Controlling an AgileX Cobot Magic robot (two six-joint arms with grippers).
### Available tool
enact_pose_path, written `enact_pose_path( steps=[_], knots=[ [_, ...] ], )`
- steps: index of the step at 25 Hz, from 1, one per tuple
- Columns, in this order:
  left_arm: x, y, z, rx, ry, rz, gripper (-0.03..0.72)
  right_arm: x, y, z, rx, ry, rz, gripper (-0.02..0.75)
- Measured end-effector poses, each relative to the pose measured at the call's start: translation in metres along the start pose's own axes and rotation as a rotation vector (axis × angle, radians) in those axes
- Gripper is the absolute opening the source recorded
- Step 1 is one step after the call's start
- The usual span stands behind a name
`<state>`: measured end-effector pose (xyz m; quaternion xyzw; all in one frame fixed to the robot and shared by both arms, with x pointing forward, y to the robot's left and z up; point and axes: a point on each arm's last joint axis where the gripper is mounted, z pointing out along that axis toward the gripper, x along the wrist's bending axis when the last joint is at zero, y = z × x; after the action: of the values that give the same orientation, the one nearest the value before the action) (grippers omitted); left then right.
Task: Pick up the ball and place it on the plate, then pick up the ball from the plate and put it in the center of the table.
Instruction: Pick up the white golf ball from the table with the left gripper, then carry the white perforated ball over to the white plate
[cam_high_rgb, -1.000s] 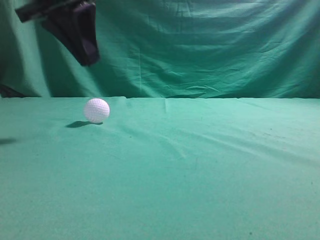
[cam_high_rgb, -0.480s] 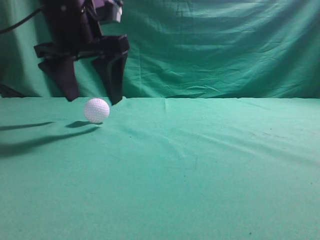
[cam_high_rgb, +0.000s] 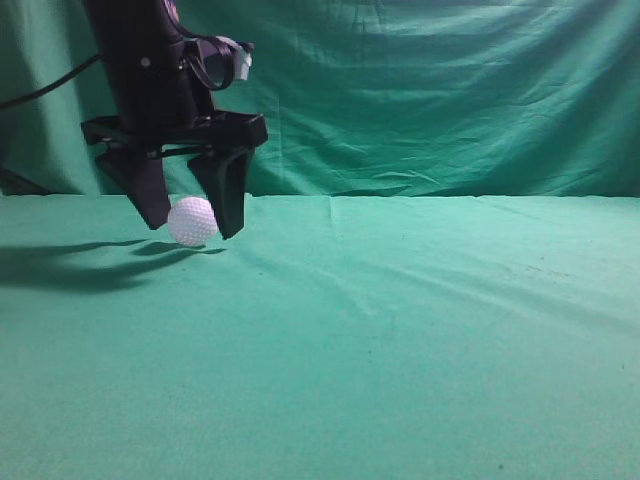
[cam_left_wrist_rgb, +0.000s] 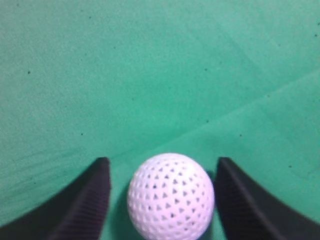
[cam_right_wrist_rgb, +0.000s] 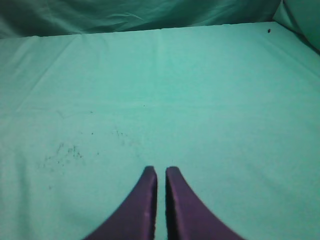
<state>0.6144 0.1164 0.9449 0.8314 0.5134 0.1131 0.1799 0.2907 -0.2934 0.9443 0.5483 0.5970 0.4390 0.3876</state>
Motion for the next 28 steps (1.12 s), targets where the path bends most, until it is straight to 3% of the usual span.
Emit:
enact_pose_path(
  steps=[3, 8, 13, 17, 23, 28],
  knots=[
    [0.000, 0.001, -0.001, -0.006, -0.001, -0.002, 0.305, 0.000, 0.000, 0.000, 0.000, 0.000, 0.000, 0.062],
    [0.000, 0.014, -0.012, -0.011, 0.001, 0.001, 0.308, 0.000, 0.000, 0.000, 0.000, 0.000, 0.000, 0.062],
    [0.010, 0.021, -0.055, -0.005, 0.019, -0.022, 0.308, 0.000, 0.000, 0.000, 0.000, 0.000, 0.000, 0.062],
    [0.050, 0.007, -0.094, 0.017, 0.078, -0.128, 0.308, 0.000, 0.000, 0.000, 0.000, 0.000, 0.000, 0.062],
    [0.124, -0.059, -0.132, 0.008, 0.187, -0.384, 0.308, 0.000, 0.000, 0.000, 0.000, 0.000, 0.000, 0.062],
    [0.160, -0.110, -0.130, 0.048, 0.245, -0.542, 0.308, 0.000, 0.000, 0.000, 0.000, 0.000, 0.000, 0.062]
  ],
)
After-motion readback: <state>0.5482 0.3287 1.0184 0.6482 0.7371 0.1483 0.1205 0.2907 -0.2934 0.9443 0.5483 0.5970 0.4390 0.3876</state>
